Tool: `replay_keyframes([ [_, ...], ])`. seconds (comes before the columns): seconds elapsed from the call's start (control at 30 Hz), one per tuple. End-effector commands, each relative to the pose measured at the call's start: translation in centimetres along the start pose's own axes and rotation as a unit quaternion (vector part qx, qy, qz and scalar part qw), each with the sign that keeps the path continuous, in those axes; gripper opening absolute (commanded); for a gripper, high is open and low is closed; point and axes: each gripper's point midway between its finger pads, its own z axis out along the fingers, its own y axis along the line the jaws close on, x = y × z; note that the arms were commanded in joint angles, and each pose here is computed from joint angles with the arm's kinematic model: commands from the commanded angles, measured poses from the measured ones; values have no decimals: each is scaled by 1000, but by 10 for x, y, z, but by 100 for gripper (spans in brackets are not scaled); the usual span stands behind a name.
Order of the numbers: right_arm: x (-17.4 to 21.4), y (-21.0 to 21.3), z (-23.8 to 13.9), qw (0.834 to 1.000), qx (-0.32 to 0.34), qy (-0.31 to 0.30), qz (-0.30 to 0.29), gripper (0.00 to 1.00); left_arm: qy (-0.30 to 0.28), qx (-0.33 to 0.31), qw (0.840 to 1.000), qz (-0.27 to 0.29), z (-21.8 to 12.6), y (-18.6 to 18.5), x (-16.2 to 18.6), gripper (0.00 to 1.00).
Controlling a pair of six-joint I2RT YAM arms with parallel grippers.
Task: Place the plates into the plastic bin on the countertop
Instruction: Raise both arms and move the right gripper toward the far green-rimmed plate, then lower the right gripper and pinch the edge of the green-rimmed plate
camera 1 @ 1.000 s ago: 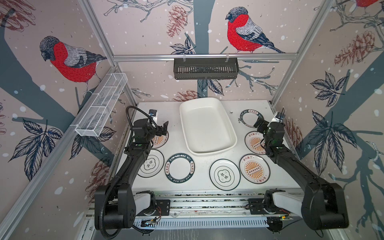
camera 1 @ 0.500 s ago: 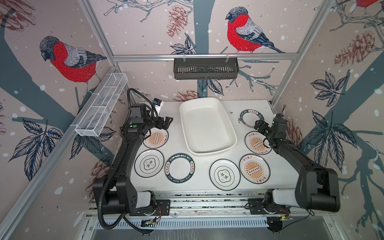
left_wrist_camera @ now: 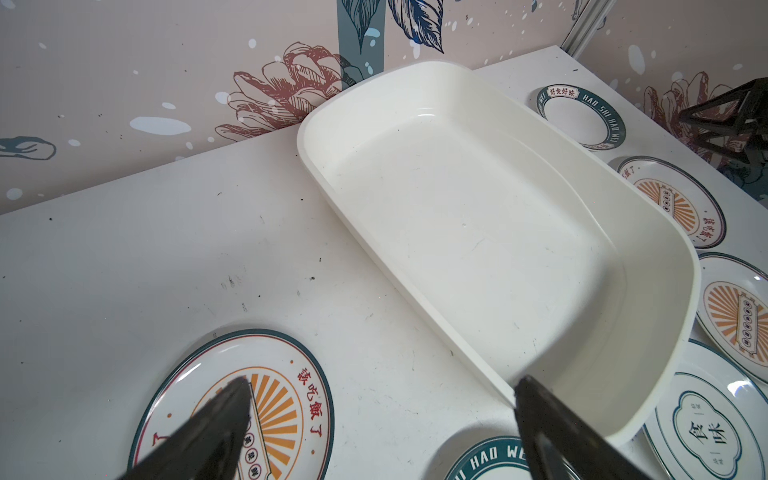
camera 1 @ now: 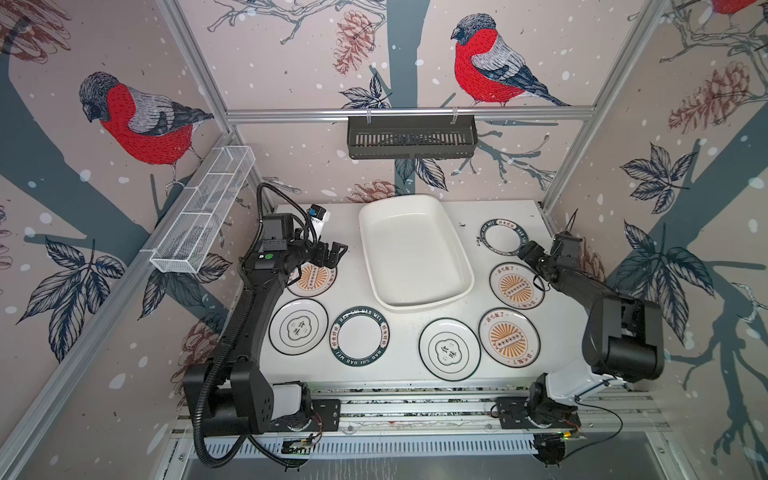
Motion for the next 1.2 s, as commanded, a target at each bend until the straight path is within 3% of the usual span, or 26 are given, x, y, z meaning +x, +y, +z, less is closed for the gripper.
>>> replay_keyframes([
  [0.0,-5,3,6,1000,-16,2,10,83,-3,15,1000,8,-1,-7,2,98],
  [0.17,-5,4,26,999,-33,26,13,74,7,19,1000,2,3,-8,12,98],
  [0.53,-11,-10,57,997,-35,43,49,67,12,23,1000,0,10,-7,18,98],
  [0.7,-15,-8,76,995,-53,58,55,57,19,30,999,0,16,-7,25,98],
  [1.17,-21,-14,106,990,-72,67,98,50,32,34,999,-4,22,-6,29,98],
])
